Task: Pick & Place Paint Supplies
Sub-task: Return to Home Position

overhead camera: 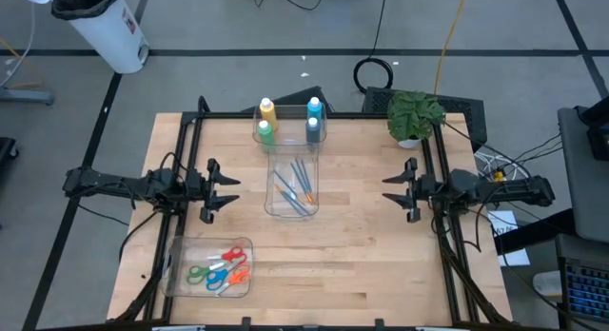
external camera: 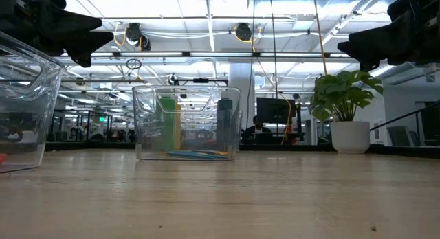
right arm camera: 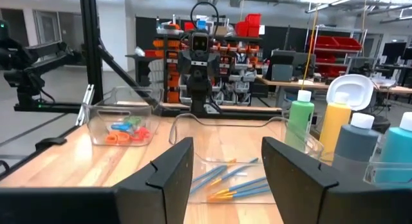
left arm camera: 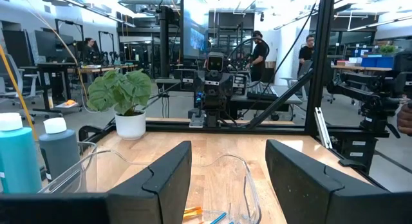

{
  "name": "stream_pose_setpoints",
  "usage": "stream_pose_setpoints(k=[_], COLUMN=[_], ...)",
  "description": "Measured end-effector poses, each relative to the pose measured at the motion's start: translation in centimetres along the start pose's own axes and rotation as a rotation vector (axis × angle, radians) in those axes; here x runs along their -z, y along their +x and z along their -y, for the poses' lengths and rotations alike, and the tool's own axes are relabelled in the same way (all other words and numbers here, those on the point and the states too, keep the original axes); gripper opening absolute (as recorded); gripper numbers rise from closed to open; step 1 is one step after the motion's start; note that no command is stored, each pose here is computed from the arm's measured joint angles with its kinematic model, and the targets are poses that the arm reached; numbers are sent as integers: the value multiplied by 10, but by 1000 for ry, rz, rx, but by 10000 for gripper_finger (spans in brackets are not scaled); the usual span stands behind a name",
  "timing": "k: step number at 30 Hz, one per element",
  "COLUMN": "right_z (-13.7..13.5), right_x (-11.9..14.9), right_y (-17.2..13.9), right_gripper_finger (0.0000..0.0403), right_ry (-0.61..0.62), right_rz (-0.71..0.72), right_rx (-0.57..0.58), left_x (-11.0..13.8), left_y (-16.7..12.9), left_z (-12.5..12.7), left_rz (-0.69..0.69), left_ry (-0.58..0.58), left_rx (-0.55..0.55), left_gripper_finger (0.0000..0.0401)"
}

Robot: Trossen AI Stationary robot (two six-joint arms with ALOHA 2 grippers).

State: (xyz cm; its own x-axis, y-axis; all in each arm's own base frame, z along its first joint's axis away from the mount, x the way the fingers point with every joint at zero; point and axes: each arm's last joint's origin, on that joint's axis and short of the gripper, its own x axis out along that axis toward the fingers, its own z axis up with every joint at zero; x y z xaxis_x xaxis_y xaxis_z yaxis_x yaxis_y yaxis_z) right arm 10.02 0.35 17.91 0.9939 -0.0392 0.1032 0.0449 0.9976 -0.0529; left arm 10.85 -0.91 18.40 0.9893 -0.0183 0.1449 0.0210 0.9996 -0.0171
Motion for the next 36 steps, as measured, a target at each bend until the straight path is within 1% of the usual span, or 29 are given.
stream_pose_setpoints(k=[6, 13, 36], right_z=[0, 0, -1], right_x=[2, 5, 9], right_y=[0, 0, 0], right_gripper_finger=[174, 178, 176], right_ry=[-2, -6, -10], right_rz=[-17, -55, -95], right_rx=[-1, -4, -6], left_x=[0, 0, 0], left_y=[0, 0, 0], left_z=[0, 0, 0], left_rz=[0, 0, 0], left_ry=[0, 0, 0], left_rx=[0, 0, 0], left_gripper_finger=[207, 207, 207])
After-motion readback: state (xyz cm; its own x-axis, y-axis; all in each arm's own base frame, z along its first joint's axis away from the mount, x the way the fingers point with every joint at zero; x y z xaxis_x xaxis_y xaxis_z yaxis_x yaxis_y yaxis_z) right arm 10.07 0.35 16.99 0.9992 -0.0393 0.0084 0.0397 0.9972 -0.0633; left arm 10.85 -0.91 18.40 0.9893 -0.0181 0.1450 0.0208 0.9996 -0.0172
